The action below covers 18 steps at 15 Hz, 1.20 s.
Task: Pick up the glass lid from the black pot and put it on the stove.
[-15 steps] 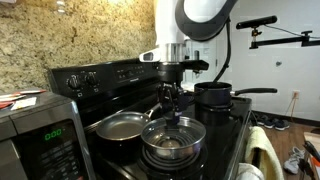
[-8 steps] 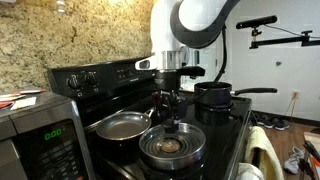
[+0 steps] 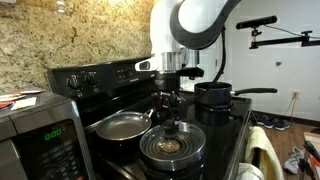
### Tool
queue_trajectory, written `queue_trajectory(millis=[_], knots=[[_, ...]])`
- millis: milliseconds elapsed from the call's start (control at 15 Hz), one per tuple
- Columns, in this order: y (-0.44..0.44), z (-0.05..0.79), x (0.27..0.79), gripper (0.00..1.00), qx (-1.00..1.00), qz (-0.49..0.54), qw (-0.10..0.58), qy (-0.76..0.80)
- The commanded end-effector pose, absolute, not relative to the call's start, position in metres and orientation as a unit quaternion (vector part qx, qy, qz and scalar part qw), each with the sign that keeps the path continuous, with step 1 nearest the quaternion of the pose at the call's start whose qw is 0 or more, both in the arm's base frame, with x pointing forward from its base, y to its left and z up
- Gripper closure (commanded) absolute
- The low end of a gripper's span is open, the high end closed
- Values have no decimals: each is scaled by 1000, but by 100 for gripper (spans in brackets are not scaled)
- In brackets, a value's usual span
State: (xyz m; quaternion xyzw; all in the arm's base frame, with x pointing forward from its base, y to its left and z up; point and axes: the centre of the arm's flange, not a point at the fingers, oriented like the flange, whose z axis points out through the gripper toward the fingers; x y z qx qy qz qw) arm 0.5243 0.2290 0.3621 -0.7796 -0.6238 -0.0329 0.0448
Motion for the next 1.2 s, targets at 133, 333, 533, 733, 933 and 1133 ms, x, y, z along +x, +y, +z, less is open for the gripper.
queue_trajectory(millis=[133, 333, 533, 733, 933, 1133], knots=[[225, 357, 520, 66, -772, -49, 25, -633], [225, 356, 519, 66, -772, -55, 21, -633], [226, 355, 515, 66, -769, -63, 14, -636], [227, 352, 511, 66, -764, -68, 4, -641], [227, 349, 510, 66, -763, -81, -3, -642], [226, 346, 508, 14, -765, -88, -9, -638]])
